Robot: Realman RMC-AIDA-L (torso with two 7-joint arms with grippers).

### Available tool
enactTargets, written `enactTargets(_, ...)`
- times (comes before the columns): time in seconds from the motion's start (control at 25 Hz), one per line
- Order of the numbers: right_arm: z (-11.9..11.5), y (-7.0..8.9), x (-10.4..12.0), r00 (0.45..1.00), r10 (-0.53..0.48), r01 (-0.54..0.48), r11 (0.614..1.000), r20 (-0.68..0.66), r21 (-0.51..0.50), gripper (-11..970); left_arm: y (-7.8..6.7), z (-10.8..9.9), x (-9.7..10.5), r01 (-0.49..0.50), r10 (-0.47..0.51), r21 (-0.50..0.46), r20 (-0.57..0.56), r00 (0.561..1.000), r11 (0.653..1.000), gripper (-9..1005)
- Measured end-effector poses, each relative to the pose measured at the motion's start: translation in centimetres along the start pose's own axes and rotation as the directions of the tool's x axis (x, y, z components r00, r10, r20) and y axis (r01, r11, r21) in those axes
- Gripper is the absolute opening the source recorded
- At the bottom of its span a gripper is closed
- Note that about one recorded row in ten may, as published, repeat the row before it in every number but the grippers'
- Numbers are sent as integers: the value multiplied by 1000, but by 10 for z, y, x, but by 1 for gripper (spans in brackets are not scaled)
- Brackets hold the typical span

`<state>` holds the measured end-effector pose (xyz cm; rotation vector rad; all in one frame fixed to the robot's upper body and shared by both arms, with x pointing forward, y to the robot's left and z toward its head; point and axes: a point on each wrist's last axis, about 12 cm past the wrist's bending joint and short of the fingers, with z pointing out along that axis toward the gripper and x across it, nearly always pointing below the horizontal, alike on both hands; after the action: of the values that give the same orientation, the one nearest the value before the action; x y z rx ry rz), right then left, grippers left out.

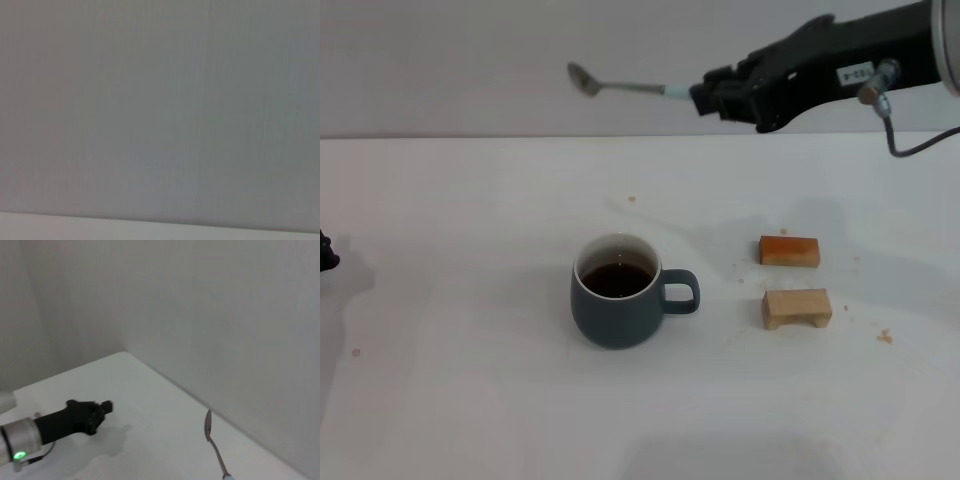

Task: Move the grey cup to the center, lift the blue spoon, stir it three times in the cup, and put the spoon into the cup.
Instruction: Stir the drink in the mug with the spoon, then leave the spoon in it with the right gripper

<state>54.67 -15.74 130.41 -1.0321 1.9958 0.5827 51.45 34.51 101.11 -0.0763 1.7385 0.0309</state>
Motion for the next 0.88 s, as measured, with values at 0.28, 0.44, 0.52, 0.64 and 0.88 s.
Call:
enactTargets(0.28,1,-3,-9,994,70,-73,997,-80,-29,121,-1,1,-1,-1,1,2,2,1000,1000,-2)
enactTargets(0.44,7,-13,-7,978,121,-129,991,-173,-37,121,0,3,-3,0,0,1,16,1000,1000,-2)
enactTargets(0.52,12,-21,-2,962,149,-164,985,-231,-47,121,0,4,-4,0,0,0,19,1000,1000,-2)
enactTargets(0.64,20,-31,8,927,192,-227,971,-322,-72,121,0,5,-5,-1,1,-2,23,1000,1000,-2)
enactTargets(0.88,19,-26,5,925,142,-189,976,-353,-104,120,-1,9,-6,-3,4,-6,29,1000,1000,-2)
